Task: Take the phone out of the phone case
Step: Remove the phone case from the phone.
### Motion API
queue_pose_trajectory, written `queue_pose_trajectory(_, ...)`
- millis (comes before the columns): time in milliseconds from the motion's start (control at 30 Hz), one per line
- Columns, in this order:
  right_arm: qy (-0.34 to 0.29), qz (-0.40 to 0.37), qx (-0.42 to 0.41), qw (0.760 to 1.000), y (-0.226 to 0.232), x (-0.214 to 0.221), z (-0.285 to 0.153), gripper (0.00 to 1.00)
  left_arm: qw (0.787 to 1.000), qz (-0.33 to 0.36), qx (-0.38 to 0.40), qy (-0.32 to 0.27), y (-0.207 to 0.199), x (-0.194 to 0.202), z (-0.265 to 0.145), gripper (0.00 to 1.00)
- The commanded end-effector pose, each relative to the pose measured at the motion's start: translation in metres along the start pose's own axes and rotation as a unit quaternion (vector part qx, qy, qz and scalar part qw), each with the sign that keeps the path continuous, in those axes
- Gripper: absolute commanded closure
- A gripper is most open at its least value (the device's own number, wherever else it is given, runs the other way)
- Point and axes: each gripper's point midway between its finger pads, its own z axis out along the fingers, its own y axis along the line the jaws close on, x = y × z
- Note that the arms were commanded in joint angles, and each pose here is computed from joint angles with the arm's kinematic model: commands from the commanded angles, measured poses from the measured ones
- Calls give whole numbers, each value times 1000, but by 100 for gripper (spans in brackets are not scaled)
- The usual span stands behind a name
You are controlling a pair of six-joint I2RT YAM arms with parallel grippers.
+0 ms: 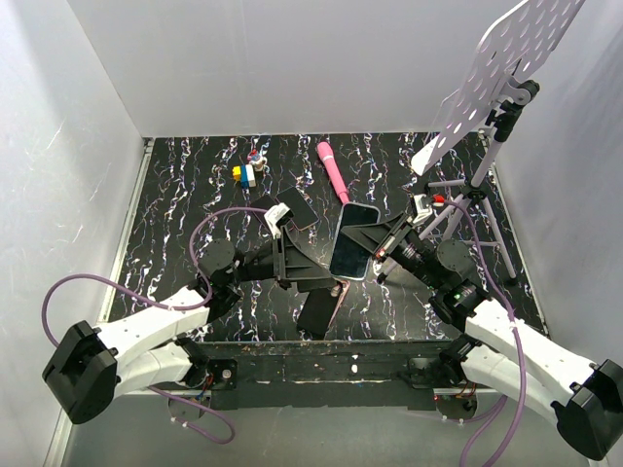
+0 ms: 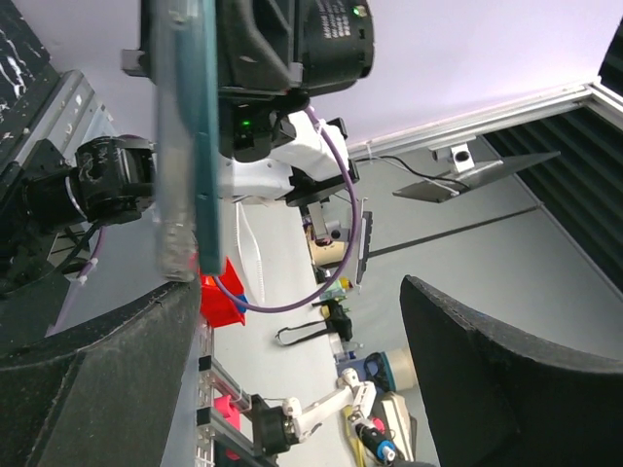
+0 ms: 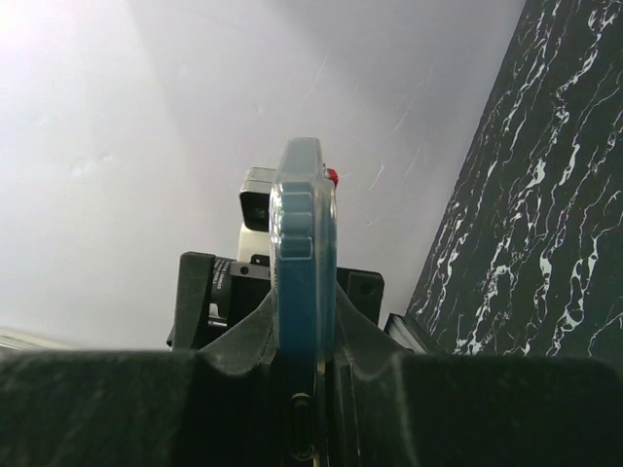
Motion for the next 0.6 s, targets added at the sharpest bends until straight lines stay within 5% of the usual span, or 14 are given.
queue_pose_trajectory(0, -15, -3, -96, 995, 58, -12, -2, 99, 1000, -8, -22, -20, 14, -5, 1, 17)
queue_pose_trajectory(333, -23, -5, -80, 997, 47, -11, -2, 99, 999, 5, -31, -19, 13, -11, 8, 21)
queue_pose_trajectory(567, -50, -42, -45, 997, 34, -22, 4, 99, 999, 4, -39, -21, 11, 2, -7, 13)
